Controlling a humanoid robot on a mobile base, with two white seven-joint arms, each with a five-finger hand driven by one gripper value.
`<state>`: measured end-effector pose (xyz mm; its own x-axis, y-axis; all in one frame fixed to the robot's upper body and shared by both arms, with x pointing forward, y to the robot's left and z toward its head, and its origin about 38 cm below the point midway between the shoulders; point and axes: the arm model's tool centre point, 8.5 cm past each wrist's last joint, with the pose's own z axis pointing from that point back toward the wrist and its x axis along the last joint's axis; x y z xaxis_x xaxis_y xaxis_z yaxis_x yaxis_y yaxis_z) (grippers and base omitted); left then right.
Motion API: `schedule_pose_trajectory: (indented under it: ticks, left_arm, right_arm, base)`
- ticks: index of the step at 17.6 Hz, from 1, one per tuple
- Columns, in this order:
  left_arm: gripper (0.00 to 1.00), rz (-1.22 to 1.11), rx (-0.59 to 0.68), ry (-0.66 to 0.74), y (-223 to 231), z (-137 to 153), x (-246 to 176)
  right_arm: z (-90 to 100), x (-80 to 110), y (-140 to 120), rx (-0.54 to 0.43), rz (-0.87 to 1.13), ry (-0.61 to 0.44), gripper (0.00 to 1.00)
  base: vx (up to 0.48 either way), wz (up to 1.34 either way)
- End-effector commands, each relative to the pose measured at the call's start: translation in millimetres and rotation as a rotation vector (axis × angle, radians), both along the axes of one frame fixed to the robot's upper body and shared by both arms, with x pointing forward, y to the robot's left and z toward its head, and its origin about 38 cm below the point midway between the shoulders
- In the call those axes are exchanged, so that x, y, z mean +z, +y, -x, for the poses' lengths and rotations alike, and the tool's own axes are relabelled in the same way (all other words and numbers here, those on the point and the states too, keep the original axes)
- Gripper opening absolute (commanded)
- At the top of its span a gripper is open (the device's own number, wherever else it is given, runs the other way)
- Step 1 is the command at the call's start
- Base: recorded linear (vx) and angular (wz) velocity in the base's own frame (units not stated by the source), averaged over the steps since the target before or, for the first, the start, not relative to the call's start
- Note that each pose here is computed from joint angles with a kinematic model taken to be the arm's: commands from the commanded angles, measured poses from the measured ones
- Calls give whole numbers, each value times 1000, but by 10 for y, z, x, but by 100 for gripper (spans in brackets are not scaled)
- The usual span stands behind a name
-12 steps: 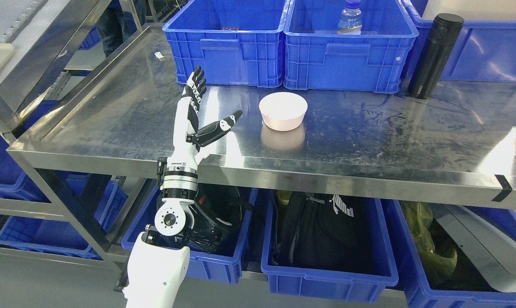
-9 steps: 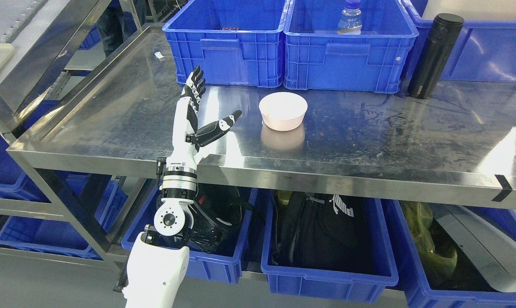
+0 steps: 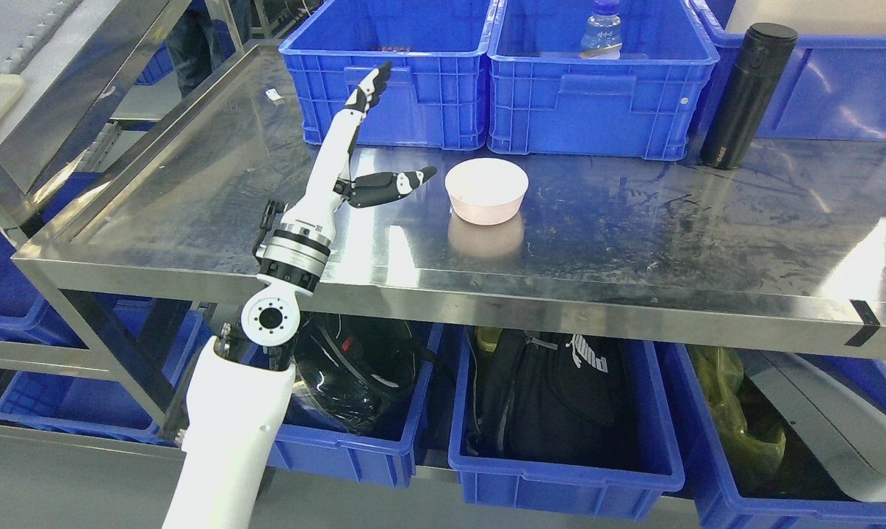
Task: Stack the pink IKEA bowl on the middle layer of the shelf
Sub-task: 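Raise the left hand and reach toward the pink bowl on the shelf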
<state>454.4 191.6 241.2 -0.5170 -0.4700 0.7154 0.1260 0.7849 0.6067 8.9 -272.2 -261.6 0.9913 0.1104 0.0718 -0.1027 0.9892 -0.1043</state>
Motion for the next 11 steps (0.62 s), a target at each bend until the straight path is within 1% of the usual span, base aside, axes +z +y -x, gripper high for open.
schedule_pose_trajectory:
  ticks: [1, 2, 3, 5, 6, 7, 9, 11]
  left_arm:
    - [100, -741, -45, 58, 289, -248, 493]
    - [100, -815, -101, 80, 270, -245, 603]
    - [100, -878, -146, 53, 247, -232, 741]
    - [100, -903, -161, -28, 272, -222, 939]
    - [100, -925, -184, -64, 217, -207, 972]
    - [100, -927, -202, -78, 158, -201, 967]
    - [100, -941, -261, -65, -40, -183, 807]
    - [98, -1066, -249, 19, 10, -241, 679]
  right_arm:
    - [-41, 9, -110, 1, 17, -14, 100]
    - [-41, 9, -110, 1, 17, -14, 100]
    - [-41, 9, -110, 1, 17, -14, 100]
    - [-31, 9, -110, 1, 17, -13, 100]
    - [-41, 9, -110, 1, 17, -14, 100]
    - [-31, 9, -110, 1, 17, -13, 100]
    - [-41, 9, -110, 1, 17, -14, 100]
    - [-41, 9, -110, 1, 17, -14, 100]
  base:
    - [0, 0]
    - [0, 0]
    - [0, 0]
    - [0, 0]
    - [0, 0]
    - [0, 0]
    - [0, 0]
    - [0, 0]
